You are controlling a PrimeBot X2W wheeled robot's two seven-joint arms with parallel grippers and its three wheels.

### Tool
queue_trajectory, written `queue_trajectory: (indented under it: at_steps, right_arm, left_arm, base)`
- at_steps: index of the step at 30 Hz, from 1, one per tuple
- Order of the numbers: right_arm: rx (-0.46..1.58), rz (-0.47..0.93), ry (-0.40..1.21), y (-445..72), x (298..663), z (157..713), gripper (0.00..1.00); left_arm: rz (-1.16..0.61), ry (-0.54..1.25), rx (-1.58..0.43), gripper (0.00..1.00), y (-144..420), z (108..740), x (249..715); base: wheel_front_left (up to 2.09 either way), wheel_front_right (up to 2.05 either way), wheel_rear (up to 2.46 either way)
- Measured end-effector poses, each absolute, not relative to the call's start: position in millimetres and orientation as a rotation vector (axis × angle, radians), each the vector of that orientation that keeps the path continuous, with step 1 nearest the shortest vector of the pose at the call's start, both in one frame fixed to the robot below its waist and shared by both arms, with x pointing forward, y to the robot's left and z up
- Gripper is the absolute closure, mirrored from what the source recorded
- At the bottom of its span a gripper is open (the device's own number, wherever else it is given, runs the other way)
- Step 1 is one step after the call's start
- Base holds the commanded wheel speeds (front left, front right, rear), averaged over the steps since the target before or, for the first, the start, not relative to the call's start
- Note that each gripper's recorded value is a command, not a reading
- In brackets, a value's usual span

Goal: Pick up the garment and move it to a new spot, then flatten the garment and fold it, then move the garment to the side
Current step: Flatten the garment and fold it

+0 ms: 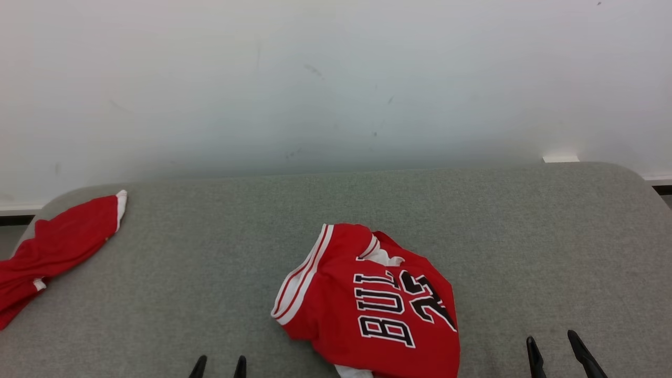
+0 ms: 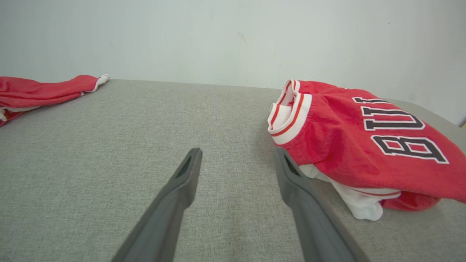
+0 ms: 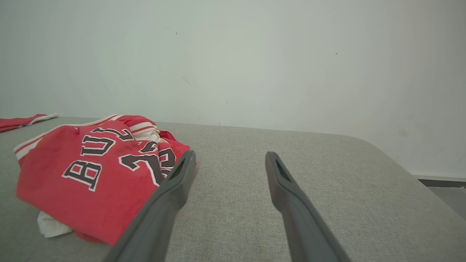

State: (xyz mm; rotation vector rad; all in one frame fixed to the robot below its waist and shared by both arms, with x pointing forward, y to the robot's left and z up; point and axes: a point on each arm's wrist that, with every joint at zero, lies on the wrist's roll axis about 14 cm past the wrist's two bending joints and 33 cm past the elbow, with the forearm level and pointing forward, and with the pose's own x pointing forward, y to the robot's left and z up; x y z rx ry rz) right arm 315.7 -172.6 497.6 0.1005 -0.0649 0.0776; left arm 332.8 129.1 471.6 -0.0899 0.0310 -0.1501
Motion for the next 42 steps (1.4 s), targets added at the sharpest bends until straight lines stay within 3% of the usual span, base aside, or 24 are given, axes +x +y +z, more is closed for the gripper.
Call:
queue_trajectory:
  at_steps: [23,33,42]
  right_arm:
    - [0.103,0.088,-0.077,-170,323,502,0.0]
    - [0.1,0.093,-0.088,-171,326,506,0.0]
    - [0.097,0.08,-0.088,-175,325,506,0.0]
  left_arm:
    - [-0.165,0.024,-0.087,0.0,126,474,332]
    - [-0.299,-0.004,-0.077,0.0,96,484,350]
    - [-0.307,0.181,-0.209,0.0,83,441,379]
  base:
    - [0.0,0.0,0.0]
    - [0.0,0.0,0.0]
    - [0.0,0.0,0.0]
